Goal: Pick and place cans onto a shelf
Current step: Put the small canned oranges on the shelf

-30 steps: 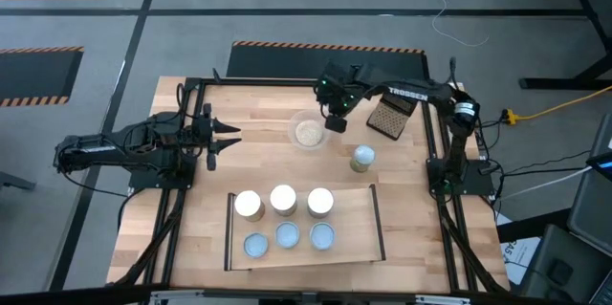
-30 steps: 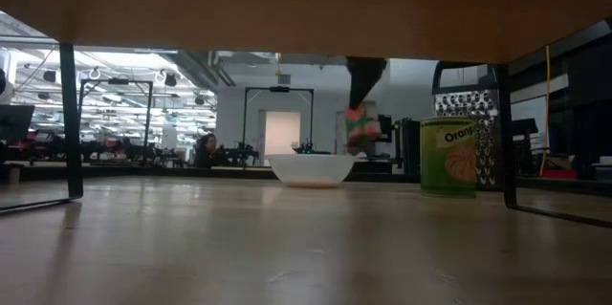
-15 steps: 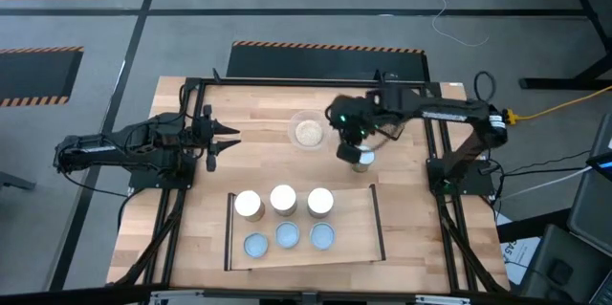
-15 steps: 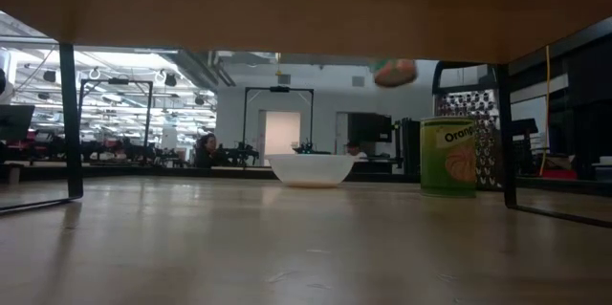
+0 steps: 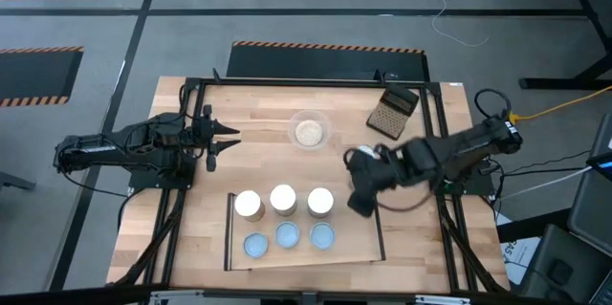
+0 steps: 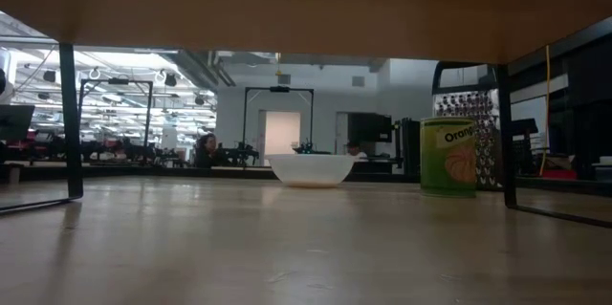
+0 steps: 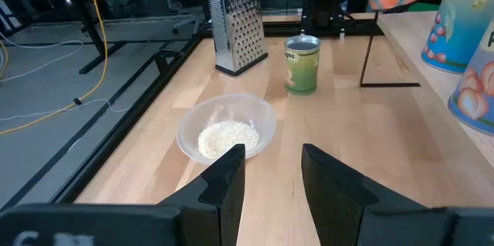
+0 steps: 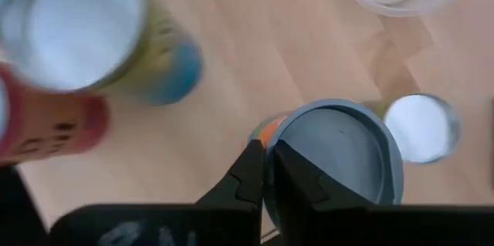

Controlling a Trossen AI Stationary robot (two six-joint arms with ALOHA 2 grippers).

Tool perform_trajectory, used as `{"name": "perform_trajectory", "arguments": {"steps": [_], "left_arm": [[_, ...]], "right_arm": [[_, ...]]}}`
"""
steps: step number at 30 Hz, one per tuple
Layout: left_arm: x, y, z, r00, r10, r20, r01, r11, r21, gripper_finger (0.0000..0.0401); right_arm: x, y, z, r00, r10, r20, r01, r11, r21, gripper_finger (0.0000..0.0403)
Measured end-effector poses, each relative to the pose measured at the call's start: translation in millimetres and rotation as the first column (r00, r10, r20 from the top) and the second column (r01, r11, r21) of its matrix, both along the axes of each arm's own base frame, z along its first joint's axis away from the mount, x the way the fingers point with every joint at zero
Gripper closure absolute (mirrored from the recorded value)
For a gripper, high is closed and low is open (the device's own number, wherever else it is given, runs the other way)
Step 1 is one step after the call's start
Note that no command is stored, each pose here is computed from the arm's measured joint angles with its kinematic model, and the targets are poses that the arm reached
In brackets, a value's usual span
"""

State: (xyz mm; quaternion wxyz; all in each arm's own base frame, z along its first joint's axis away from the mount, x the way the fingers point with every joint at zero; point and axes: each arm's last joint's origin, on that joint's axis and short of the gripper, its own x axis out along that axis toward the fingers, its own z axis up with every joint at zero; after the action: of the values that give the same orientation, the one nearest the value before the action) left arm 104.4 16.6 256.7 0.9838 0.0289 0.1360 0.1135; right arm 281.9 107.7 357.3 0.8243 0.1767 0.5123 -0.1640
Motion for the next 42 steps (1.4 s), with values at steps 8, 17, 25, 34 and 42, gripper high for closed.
{"name": "perform_trajectory", "arguments": {"steps": [8,17,25,34,42], "left_arm": [[0.0,0.0,0.0,1.000,0.001,0.000,-0.001,1.000,-0.003,0.0280],[0.1,0.0,0.0,1.000,0.001,0.001,-0.001,1.000,-0.004,0.0280],[0.0,0.0,0.0,1.000,0.001,0.001,-0.001,1.000,-0.004,0.0280],[0.0,0.0,0.0,1.000,0.002,0.002,-0.002,1.000,-0.006,0.0280],[0.0,0.0,0.0,1.000,0.001,0.001,-0.001,1.000,-0.006,0.0280]], "right_arm": [[-7.9,39.8,3.3,0.989,-0.047,0.140,0.044,0.999,0.030,0.0383],[-3.0,77.0,-18.7,0.991,-0.073,0.115,0.063,0.994,0.085,0.0382],[0.8,105.9,-30.8,0.986,-0.060,0.154,0.039,0.990,0.138,0.0382],[-3.1,115.7,-30.3,0.983,-0.042,0.181,0.015,0.989,0.146,0.0382],[-4.0,114.8,-31.0,0.985,-0.036,0.169,0.013,0.991,0.134,0.0381]]}}
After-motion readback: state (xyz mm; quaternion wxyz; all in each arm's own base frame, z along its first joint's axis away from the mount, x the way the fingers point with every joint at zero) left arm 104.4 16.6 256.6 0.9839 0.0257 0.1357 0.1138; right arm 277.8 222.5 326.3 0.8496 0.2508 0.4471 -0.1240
